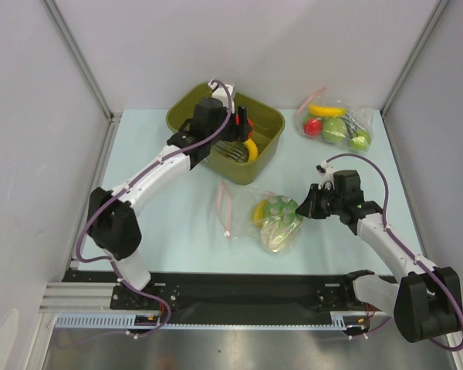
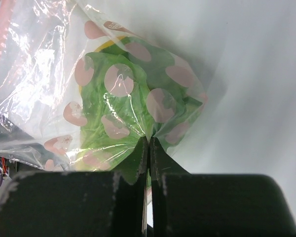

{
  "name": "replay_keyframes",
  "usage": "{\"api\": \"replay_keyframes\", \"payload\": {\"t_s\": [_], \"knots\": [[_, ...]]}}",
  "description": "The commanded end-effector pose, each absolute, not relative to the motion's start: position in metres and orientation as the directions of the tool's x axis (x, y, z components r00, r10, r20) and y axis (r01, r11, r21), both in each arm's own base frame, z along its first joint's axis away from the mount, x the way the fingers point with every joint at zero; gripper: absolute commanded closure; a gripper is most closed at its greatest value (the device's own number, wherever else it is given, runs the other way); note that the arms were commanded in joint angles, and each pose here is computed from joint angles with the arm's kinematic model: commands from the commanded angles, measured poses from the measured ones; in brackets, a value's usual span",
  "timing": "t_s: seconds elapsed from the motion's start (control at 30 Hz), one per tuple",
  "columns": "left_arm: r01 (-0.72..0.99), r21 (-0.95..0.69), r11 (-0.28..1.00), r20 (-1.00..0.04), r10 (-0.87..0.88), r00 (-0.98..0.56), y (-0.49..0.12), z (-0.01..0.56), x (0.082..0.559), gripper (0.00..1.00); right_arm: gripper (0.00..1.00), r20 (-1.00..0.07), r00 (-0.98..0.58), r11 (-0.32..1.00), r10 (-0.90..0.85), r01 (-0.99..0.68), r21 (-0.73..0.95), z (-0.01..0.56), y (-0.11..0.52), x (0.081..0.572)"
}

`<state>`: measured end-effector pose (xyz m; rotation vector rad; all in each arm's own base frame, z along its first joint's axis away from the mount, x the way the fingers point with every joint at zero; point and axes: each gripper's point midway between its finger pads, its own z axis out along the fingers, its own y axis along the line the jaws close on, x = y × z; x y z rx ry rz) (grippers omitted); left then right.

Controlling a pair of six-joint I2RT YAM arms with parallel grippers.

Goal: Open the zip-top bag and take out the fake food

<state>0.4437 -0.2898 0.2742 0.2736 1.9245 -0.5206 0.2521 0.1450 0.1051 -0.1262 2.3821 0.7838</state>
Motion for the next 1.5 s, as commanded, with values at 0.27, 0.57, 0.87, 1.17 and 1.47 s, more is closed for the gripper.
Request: {"api": "replay_keyframes", "payload": {"t_s": [0.27, 0.57, 0.87, 1.17, 1.47], "knots": [[0.404, -0.198, 0.893, -0.932, -0.044, -0.359, -0.283, 0.293, 0.465, 0.0, 1.0, -0.627, -0.772, 0.813, 0.105, -0.296, 0.501, 0.119, 0.144, 0.257], [0.416, -0.183, 0.891, -0.952, -0.055, -0.3, -0.272, 0.313, 0.449, 0.05, 1.0, -0.626, -0.773, 0.814, 0.103, -0.296, 0.5, 0.119, 0.144, 0.257], [0.528, -0.213, 0.822, -0.969, -0.11, -0.22, -0.238, 0.323, 0.357, 0.3, 1.0, -0.624, -0.774, 0.816, 0.105, -0.291, 0.499, 0.119, 0.143, 0.259], [0.525, -0.27, 0.807, -0.936, -0.093, -0.339, -0.208, 0.252, 0.289, 0.6, 1.0, -0.615, -0.782, 0.813, 0.102, -0.291, 0.505, 0.117, 0.144, 0.259], [0.534, -0.297, 0.792, -0.887, -0.022, -0.461, -0.213, 0.194, 0.265, 0.64, 1.0, -0.61, -0.786, 0.807, 0.102, -0.294, 0.513, 0.117, 0.145, 0.259]]}}
